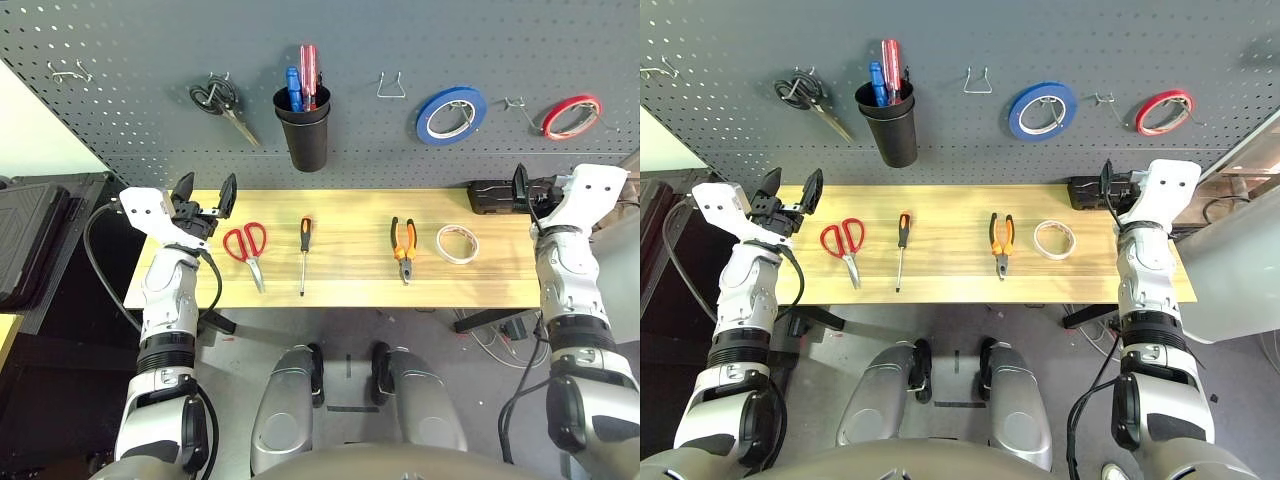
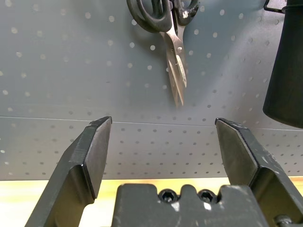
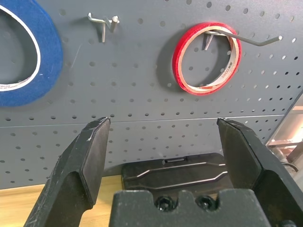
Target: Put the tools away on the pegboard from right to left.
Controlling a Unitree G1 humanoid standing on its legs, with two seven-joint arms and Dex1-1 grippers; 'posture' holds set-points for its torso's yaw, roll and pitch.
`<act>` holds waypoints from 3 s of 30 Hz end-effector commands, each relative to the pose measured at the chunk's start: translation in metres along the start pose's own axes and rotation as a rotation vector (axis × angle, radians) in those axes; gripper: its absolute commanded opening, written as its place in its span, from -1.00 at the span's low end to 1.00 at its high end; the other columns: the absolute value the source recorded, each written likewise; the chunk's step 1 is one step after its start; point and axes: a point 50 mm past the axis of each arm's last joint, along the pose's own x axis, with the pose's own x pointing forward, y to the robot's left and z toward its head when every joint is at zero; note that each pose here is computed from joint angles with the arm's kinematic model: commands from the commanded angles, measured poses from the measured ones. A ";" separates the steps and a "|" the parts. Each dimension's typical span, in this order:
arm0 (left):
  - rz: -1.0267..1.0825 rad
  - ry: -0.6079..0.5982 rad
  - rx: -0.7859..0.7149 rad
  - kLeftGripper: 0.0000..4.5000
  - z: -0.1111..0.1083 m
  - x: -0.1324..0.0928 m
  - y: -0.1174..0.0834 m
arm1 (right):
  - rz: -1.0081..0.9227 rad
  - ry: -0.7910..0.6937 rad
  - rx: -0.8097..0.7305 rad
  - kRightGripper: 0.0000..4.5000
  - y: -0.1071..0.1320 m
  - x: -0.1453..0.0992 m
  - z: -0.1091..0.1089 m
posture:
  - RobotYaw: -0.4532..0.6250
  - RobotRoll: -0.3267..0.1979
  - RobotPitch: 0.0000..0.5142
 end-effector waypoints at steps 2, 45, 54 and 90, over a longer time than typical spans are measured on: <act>0.009 0.012 0.017 0.99 -0.001 -0.004 0.004 | 0.004 0.018 -0.009 1.00 0.001 -0.002 -0.006 | 0.05 0.25 -0.30; -1.030 0.328 0.122 0.99 0.015 -0.042 -0.083 | 0.939 0.734 -0.463 1.00 0.008 0.011 -0.004 | -0.23 0.25 0.35; -1.015 0.338 0.126 0.99 0.018 -0.054 -0.087 | 1.088 0.819 -0.566 1.00 0.031 0.013 -0.024 | -0.11 0.25 0.47; -1.073 0.297 0.222 1.00 0.027 -0.064 -0.101 | 0.936 0.623 -0.643 -0.98 0.012 -0.008 -0.027 | -0.06 0.25 0.28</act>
